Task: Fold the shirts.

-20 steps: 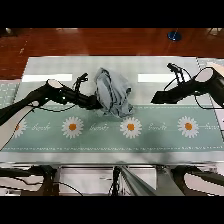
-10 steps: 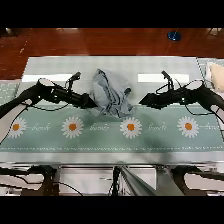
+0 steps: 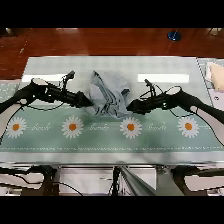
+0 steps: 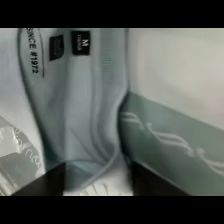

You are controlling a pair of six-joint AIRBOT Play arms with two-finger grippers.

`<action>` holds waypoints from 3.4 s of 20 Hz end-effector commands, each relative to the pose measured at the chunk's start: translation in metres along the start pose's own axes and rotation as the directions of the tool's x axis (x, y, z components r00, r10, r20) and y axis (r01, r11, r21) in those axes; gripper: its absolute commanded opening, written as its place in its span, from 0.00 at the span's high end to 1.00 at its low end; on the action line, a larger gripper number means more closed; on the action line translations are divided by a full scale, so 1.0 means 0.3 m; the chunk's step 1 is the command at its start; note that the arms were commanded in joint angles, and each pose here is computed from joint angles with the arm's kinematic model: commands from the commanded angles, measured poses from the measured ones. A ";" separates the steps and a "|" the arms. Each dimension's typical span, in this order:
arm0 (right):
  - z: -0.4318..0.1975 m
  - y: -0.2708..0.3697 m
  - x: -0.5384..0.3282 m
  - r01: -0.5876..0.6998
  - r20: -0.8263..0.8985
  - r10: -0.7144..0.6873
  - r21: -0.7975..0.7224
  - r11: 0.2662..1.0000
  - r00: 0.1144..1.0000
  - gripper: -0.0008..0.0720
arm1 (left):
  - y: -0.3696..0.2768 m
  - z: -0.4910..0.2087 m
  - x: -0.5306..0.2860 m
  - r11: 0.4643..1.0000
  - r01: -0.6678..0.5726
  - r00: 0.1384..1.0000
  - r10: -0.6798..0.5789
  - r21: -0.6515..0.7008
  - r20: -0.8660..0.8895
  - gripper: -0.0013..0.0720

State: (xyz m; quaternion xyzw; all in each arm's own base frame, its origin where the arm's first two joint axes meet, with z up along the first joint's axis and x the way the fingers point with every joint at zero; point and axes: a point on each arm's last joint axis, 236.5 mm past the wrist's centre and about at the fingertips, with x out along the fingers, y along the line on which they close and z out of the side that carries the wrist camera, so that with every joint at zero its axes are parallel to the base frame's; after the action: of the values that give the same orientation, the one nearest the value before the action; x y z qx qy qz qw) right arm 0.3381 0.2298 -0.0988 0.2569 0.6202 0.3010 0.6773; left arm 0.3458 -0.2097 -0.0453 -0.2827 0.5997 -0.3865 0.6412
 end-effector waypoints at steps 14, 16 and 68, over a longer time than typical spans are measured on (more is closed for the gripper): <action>0.193 0.358 -0.771 0.089 0.527 0.089 -0.304 0.949 0.845 0.96 | -0.542 0.150 -0.519 0.889 -0.063 0.962 -0.066 0.454 0.264 0.95; 0.187 0.454 -0.965 0.156 0.645 0.106 -0.336 0.929 0.757 0.96 | -0.695 0.131 -0.686 0.823 -0.177 0.917 -0.060 0.539 0.394 0.95; 0.377 -0.243 -0.593 0.466 0.431 -0.456 0.089 0.880 0.779 0.96 | 0.351 -0.105 -0.560 0.830 -0.509 0.671 0.549 -0.229 0.498 0.95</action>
State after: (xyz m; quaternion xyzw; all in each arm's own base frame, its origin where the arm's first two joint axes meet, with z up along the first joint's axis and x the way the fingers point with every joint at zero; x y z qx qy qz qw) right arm 0.4351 0.0528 -0.0054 0.1355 0.4997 0.0742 0.8523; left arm 0.3250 -0.0069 -0.0164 -0.2139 0.4440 -0.0689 0.8674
